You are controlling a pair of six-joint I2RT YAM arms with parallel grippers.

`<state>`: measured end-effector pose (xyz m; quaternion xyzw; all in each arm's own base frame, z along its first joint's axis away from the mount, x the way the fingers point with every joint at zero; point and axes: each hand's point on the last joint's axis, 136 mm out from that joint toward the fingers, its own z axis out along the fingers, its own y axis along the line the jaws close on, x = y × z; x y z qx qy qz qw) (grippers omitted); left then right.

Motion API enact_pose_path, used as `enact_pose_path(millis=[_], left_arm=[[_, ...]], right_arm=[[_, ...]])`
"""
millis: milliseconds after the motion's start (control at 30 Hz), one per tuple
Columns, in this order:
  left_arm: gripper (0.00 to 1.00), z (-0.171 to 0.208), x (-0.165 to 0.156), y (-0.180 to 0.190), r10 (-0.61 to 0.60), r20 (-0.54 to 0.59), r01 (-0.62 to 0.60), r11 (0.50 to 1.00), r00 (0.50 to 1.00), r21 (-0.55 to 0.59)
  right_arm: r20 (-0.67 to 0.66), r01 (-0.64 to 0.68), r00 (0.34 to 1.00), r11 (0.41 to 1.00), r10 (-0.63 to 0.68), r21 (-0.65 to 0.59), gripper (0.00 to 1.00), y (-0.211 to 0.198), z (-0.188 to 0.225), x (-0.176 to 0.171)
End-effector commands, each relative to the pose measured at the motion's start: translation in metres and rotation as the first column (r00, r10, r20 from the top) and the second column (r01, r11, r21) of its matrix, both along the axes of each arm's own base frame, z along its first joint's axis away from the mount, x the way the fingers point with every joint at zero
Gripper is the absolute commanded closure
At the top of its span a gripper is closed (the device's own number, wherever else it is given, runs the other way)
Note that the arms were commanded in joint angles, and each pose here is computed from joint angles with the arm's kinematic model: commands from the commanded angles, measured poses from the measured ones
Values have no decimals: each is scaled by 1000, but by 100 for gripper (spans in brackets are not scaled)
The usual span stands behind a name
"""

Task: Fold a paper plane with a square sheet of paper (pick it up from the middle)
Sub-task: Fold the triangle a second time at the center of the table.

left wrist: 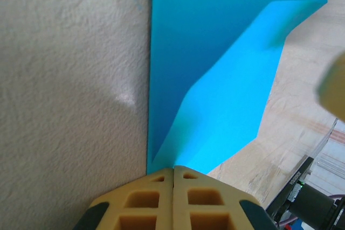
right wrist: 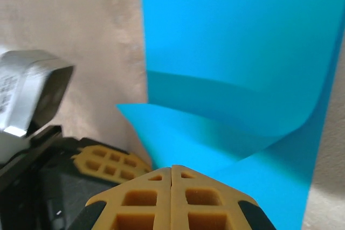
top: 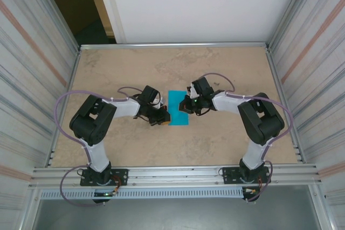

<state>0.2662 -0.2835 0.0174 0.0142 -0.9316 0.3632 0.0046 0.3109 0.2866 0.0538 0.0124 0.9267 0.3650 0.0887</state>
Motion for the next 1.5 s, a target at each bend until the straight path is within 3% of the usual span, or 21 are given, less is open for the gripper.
enact_pose_path(millis=[0,200,767,1100,1300,1467], left_arm=[[100,-26,-17,17,9,-84,-1,995,996,100],[100,-25,-17,18,11,-83,-2,995,997,102],[100,-20,-19,19,13,-83,-4,995,996,105],[97,28,9,-13,0,37,3,997,999,-78],[97,5,8,-11,19,-27,-20,999,999,-35],[99,-17,-7,9,40,-95,-33,996,995,77]], right_arm=[[43,-114,992,993,115,-33,100,9,5,-12],[15,-131,991,991,132,-32,100,29,-9,-15],[-74,-106,992,994,103,-31,100,19,-46,-17],[-113,-103,989,992,94,-77,100,12,-62,-23],[-115,-101,989,993,93,-65,100,13,-61,-22],[-109,-105,989,993,98,-60,100,12,-61,-21]])
